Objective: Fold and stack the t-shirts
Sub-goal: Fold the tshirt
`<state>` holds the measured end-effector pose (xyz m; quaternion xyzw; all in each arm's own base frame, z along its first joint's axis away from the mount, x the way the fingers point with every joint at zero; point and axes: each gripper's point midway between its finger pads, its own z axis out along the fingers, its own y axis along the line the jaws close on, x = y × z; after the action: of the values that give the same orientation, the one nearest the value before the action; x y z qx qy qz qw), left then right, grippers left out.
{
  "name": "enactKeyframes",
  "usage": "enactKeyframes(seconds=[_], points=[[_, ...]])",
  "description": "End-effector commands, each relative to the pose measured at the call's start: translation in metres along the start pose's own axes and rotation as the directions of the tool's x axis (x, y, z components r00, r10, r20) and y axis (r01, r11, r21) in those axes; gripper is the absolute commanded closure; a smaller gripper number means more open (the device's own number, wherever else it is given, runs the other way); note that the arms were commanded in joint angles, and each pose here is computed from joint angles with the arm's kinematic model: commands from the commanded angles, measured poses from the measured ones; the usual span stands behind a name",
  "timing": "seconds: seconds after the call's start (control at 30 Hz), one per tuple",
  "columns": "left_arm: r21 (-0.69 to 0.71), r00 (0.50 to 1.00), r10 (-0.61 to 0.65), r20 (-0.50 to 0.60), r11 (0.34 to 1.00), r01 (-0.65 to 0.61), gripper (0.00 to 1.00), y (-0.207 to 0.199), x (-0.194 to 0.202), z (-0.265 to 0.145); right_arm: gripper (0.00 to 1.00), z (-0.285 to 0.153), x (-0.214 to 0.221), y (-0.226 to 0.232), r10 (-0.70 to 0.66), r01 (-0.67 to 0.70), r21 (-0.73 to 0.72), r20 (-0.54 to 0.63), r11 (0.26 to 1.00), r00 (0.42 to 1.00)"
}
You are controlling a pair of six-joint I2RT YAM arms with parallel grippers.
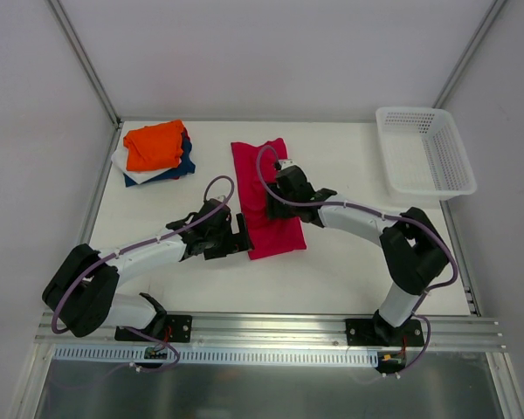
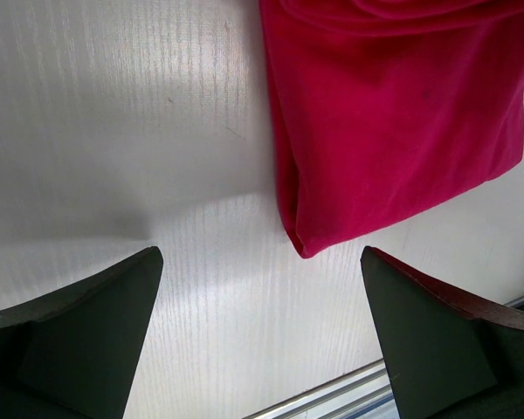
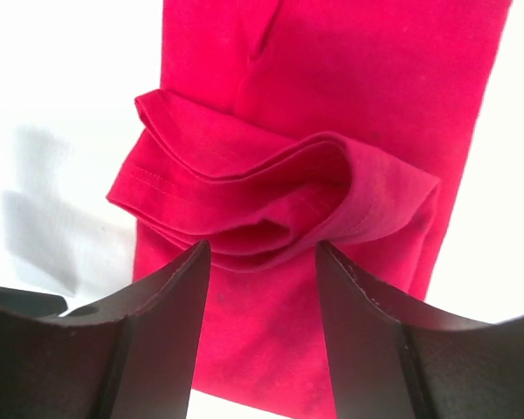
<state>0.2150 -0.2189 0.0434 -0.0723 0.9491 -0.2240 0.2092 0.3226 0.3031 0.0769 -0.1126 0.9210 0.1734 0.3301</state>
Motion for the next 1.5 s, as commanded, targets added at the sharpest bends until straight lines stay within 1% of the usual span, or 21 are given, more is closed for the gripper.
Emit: enactKeyframes(seconds=[0.0,0.1,0.23,0.53,0.63,0.77,1.0,1.13,1.2,1.23,1.27,1.33,1.4,1.47], points=[[-0.010,1.000,-0.008,0.002,1.000,0.008,0.01,0.002,0.002,0.002,0.45,-0.014,-0.019,-0.004,-0.026,0.025,0.014,0.037,1.000,0.999],[-0.005,1.000,-0.010,0.003,1.000,0.010,0.01,0.000,0.001,0.001,0.45,-0.017,-0.024,-0.010,-0.022,0.021,0.025,0.049,0.999,0.999],[0.006,1.000,-0.001,0.000,1.000,0.001,0.01,-0.003,0.002,0.000,0.45,-0.010,-0.031,-0.014,-0.010,0.009,0.028,0.049,1.000,0.999],[0.007,1.000,-0.003,-0.006,1.000,0.004,0.01,-0.002,0.006,0.000,0.45,0.024,-0.050,-0.017,0.015,-0.015,0.012,0.035,1.000,0.999],[-0.001,1.000,-0.005,-0.008,1.000,0.005,0.01,0.000,0.006,0.001,0.45,0.030,-0.059,-0.018,0.024,-0.024,0.009,0.041,1.000,0.999],[-0.004,1.000,-0.001,-0.019,1.000,0.001,0.01,-0.003,0.005,0.005,0.46,0.031,-0.081,-0.031,0.062,-0.064,0.024,0.079,0.998,0.995],[0.012,1.000,0.007,0.000,1.000,-0.007,0.01,-0.010,-0.001,0.002,0.45,0.015,-0.113,-0.069,0.131,-0.141,0.068,0.140,0.988,0.981],[0.019,1.000,0.004,0.013,1.000,-0.004,0.01,-0.013,-0.004,-0.001,0.45,0.004,-0.117,-0.091,0.165,-0.180,0.093,0.152,0.979,0.975],[0.029,1.000,0.007,0.023,1.000,-0.008,0.01,-0.017,-0.009,-0.002,0.45,-0.008,-0.119,-0.094,0.176,-0.192,0.088,0.168,0.977,0.970],[0.028,0.999,0.016,0.030,0.999,-0.017,0.01,-0.018,-0.011,-0.003,0.45,-0.010,-0.112,-0.095,0.174,-0.190,0.091,0.159,0.978,0.972],[0.027,0.998,0.020,0.056,0.999,-0.022,0.01,-0.022,-0.019,-0.004,0.46,-0.019,-0.117,-0.092,0.174,-0.190,0.072,0.182,0.979,0.968],[0.011,0.994,0.046,0.101,0.999,-0.047,0.01,-0.027,-0.035,-0.006,0.46,-0.025,-0.105,-0.088,0.179,-0.191,0.055,0.166,0.980,0.970],[-0.013,0.988,0.062,0.143,0.998,-0.061,0.01,-0.031,-0.049,-0.006,0.46,-0.040,-0.107,-0.082,0.173,-0.183,0.035,0.193,0.982,0.966],[0.000,0.983,0.084,0.164,0.996,-0.085,0.01,-0.046,-0.064,-0.006,0.46,-0.045,-0.098,-0.078,0.167,-0.175,0.028,0.186,0.984,0.968]])
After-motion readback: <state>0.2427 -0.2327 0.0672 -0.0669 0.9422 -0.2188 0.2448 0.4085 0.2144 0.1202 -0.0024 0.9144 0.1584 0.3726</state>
